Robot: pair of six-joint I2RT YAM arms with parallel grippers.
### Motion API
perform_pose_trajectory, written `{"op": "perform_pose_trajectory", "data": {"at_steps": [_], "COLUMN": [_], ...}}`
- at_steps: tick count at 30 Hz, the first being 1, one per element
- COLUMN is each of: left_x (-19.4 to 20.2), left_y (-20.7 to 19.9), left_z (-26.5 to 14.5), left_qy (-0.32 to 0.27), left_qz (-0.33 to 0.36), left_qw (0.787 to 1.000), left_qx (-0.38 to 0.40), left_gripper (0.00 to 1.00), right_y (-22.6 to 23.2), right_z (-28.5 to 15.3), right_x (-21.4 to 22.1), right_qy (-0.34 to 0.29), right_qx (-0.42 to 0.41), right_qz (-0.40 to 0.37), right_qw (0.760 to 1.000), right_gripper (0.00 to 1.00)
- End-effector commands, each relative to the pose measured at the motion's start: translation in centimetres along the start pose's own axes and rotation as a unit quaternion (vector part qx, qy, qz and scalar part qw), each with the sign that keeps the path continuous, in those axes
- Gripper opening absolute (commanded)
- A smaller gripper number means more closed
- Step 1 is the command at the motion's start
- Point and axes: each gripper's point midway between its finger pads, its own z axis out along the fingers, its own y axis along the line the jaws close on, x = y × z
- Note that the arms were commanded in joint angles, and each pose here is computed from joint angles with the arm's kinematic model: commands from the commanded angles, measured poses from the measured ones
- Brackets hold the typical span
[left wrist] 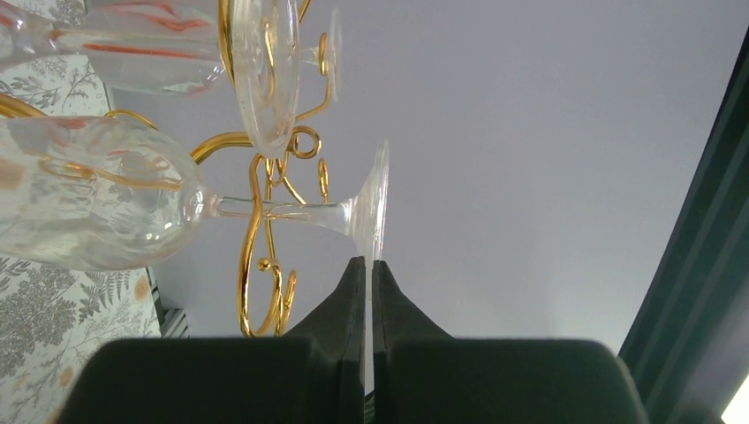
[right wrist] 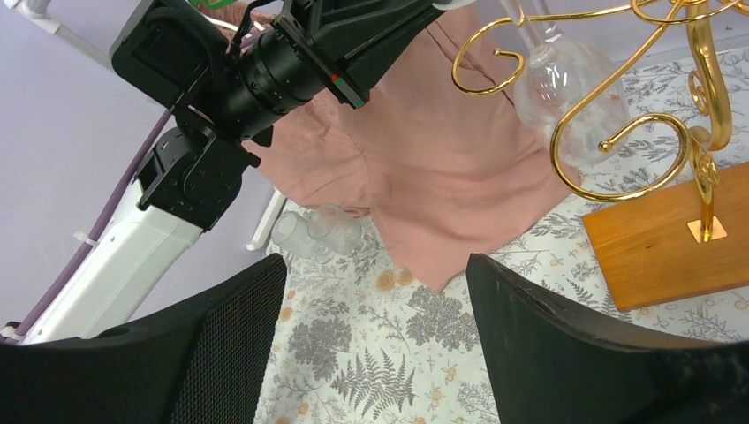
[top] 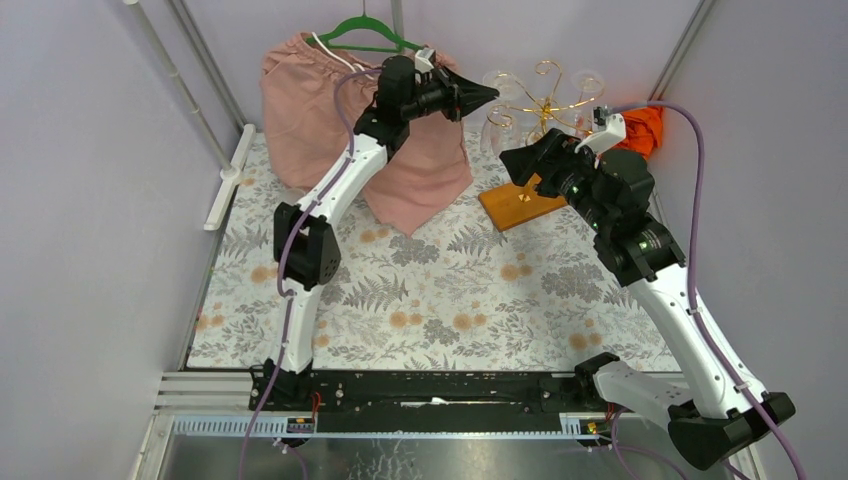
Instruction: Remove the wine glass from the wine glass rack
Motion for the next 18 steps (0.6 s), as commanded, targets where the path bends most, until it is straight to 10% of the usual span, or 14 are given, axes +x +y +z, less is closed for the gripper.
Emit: {"op": "perform_pose_trajectory", "data": {"at_steps": [1,18], "left_x": [1.3,5.9], "left_y": [0.9,2.5], "left_z": [1.1,-0.7], "left_qy": [0.013,0.036], "left_qz": [-0.004,0.013], "left_qw": [1.000,0.999], "left_qx": [-0.013,-0.038], "left_gripper": [0.00,0.00], "right_y": [0.7,1.2], "right_z": [-0.7,-1.1], "right_x": [-1.6,-1.1], "right_qy": [-0.027,-0.023], "right_qx": [-0.008,-0.023], "right_qz": [-0.011,0.004], "right_qw": [1.000,0.999], "right_gripper": [0.82,0.81]}}
